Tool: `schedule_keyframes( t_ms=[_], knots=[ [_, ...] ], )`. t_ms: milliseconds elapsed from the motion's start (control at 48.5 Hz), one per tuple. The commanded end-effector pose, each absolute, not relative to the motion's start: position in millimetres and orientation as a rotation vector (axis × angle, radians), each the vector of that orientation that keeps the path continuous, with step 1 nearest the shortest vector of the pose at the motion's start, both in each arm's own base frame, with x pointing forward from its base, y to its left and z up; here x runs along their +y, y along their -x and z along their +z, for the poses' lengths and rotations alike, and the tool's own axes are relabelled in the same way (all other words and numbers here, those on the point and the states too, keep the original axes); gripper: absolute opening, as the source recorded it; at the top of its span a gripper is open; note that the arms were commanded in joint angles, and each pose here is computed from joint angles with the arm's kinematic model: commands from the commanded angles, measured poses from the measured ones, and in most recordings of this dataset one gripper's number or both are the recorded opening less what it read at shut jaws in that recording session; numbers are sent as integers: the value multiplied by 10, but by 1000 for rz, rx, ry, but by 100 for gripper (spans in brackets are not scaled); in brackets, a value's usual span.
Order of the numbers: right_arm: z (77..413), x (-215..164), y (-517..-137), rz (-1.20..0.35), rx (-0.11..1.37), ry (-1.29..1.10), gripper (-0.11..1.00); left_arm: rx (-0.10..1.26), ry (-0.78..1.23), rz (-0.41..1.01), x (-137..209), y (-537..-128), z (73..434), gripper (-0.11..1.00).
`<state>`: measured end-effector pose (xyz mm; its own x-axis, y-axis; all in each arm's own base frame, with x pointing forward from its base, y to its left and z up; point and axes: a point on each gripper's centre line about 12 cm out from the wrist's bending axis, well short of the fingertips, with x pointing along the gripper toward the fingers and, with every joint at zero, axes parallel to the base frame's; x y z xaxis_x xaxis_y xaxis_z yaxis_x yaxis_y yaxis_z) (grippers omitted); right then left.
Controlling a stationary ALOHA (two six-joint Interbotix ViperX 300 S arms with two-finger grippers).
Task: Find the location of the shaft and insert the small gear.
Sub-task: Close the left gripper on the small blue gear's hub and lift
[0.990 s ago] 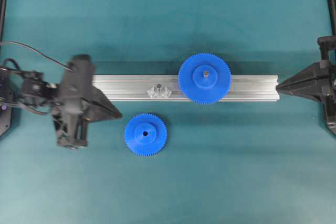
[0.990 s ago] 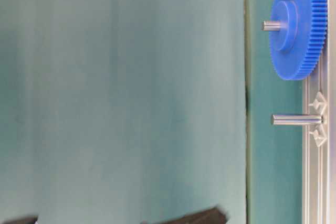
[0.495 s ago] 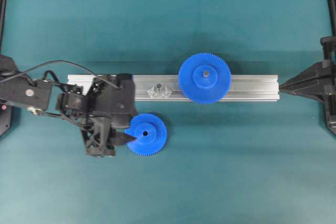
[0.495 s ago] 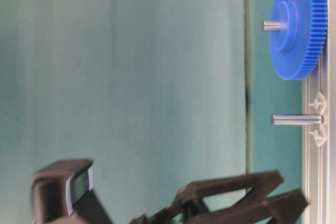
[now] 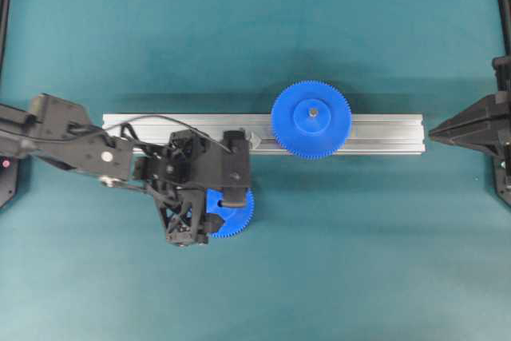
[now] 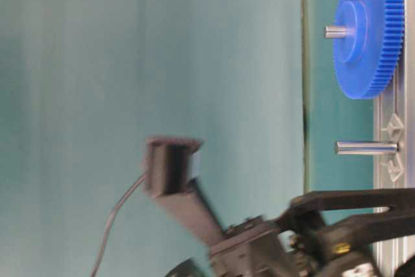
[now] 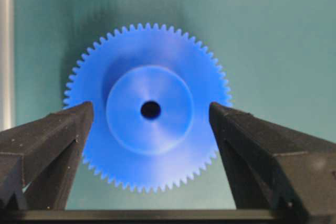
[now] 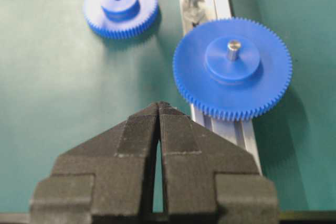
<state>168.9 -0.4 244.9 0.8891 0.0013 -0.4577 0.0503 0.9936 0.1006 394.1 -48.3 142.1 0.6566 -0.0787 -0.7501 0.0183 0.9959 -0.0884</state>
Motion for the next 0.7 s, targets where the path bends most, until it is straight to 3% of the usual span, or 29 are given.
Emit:
schedule_keyframes(
  t_ms=[0, 681],
  knots=[
    [2471, -6, -1702, -29, 469, -122, 4, 845, 66, -62, -507, -3993, 1516, 91],
    [2436, -6, -1665, -29, 466, -123, 4, 891, 59, -61, -522, -4065, 1376, 91]
  ],
)
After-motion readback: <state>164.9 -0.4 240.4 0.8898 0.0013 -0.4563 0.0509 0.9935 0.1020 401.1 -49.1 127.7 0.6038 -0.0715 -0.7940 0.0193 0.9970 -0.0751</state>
